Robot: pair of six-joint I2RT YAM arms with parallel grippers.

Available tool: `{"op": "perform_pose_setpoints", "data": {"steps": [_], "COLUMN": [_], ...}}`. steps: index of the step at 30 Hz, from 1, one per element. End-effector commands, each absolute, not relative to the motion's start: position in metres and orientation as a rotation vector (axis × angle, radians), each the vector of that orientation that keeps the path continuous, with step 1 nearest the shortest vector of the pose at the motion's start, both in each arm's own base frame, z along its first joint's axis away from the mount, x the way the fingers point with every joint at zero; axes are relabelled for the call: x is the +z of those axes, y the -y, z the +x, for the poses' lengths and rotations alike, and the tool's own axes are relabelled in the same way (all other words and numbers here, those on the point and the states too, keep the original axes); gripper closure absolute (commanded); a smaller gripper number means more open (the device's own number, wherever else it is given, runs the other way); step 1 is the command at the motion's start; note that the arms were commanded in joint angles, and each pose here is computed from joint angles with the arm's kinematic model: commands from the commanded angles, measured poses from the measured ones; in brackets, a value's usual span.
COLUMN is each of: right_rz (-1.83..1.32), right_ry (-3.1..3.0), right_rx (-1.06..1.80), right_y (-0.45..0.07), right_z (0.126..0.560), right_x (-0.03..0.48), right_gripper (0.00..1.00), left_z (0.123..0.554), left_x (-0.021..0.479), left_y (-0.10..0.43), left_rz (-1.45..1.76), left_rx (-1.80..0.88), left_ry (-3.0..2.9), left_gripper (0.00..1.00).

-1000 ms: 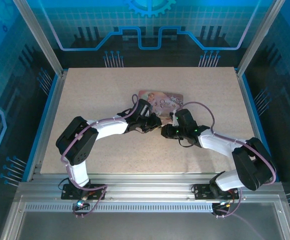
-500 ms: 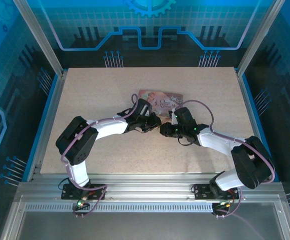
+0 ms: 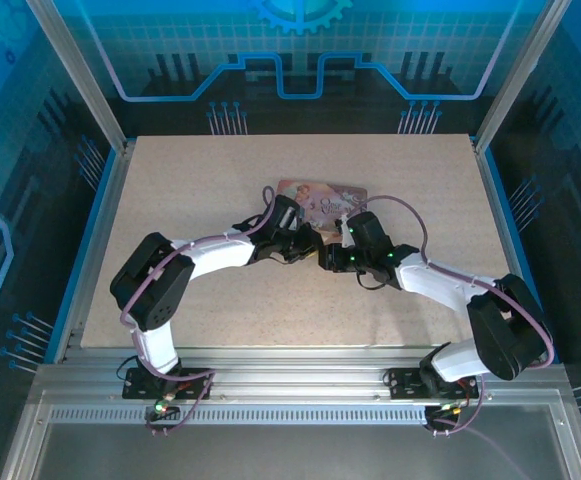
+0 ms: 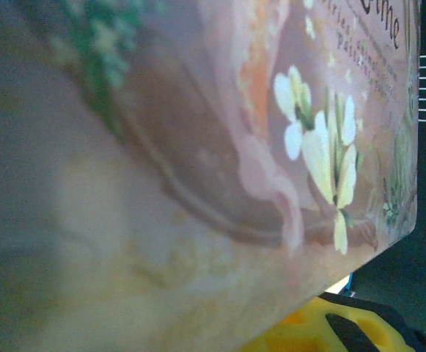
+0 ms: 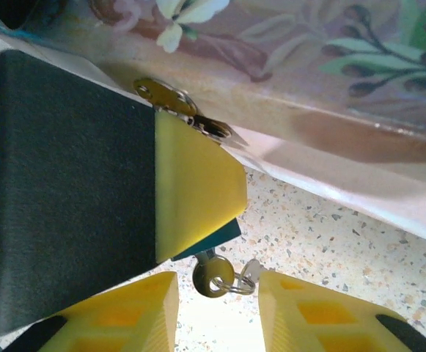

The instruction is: Unlock a padlock with a key

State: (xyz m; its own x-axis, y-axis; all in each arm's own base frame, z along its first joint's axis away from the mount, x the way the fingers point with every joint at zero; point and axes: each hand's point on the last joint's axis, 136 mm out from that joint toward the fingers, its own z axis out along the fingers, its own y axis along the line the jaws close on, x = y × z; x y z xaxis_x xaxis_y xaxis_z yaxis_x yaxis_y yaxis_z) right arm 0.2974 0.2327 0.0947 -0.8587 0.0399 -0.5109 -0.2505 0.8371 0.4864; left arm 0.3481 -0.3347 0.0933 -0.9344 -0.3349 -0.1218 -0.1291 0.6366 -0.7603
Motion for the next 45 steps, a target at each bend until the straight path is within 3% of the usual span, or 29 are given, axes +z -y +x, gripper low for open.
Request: {"op": "perform_pose_setpoints", "data": {"steps": [1, 28, 38, 45], "right_rz": [-0.222, -0.313, -0.334, -0.299], "right_ry": [-2.471, -2.476, -2.466, -2.489], "right_rx": [0.729, 0.618, 0.651, 0.769], "right_y": [-0.239, -0.244, -0.251, -0.255], "right_z": [0.3, 0.31, 0.313, 0.309], "right_x": [0.106, 0.107, 0.11, 0.1], "right_gripper": [0.63, 0.7, 0.99, 1.0], "left_z": [0.352, 0.348, 0.347, 0.346], "left_x": [0.137, 0.134, 0.131, 0.131], "left_y": [0.344, 0.348, 0.348, 0.347], "left_rz": [-0.32, -0.315, -0.308, -0.3], "left_rx": [-1.295, -1.321, -1.32, -1.319], "left_ry": [-2.528, -2.549, -2.555, -2.549], "left_gripper": [1.0, 1.0, 1.0, 1.0]}}
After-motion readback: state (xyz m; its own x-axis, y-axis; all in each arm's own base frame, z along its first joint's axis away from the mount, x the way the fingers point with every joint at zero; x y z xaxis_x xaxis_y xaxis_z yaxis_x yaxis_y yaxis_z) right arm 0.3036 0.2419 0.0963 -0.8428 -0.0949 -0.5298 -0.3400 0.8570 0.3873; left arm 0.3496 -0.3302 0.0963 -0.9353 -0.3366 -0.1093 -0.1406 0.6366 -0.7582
